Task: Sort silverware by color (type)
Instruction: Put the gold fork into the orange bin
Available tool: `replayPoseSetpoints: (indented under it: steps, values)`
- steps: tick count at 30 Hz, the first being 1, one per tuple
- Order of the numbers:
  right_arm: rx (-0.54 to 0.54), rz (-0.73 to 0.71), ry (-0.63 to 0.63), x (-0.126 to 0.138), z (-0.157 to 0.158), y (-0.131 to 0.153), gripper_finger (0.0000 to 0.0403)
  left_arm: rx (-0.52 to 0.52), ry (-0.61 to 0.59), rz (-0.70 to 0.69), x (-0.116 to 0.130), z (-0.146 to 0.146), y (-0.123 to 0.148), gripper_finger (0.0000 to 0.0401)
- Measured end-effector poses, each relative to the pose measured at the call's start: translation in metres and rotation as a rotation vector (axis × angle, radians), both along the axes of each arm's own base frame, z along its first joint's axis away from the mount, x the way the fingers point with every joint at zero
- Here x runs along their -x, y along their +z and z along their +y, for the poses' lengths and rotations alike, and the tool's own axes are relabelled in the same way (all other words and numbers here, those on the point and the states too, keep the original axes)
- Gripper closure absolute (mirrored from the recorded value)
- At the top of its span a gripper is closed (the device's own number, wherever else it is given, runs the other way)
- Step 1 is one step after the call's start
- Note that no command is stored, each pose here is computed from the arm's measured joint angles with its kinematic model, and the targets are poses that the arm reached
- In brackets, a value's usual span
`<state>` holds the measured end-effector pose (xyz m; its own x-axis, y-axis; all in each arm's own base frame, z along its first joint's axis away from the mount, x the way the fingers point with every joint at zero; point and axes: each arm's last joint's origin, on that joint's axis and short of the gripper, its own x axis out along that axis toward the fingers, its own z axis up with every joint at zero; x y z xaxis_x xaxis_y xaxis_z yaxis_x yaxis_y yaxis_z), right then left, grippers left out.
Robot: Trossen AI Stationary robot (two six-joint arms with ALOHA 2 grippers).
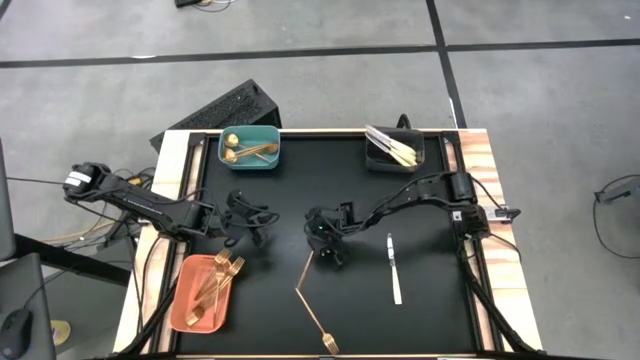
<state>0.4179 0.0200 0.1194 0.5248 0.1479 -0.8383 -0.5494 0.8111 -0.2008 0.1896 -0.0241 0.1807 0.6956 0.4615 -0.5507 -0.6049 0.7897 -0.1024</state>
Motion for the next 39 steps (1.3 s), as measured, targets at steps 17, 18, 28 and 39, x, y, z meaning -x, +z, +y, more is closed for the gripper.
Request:
replayPoseSetpoints:
  steps: [17,18,28,39]
  values:
    - [-0.200,-0.071,-0.465,0.006,0.007,0.047,0.0369,-0.040,-0.224,-0.073,-0.019,-0.010,0.004,0.0268]
    - [-0.188,-0.075,-0.482,0.007,0.010,0.047,0.0371,-0.053,-0.272,-0.080,-0.024,-0.012,0.003,0.0266]
    - [-0.102,-0.151,-0.530,0.004,0.022,0.051,0.0370,-0.120,-0.469,0.020,-0.061,-0.024,-0.024,0.0250]
    - [-0.088,-0.166,-0.539,0.003,0.021,0.052,0.0372,-0.133,-0.475,0.252,-0.072,-0.024,-0.027,0.0265]
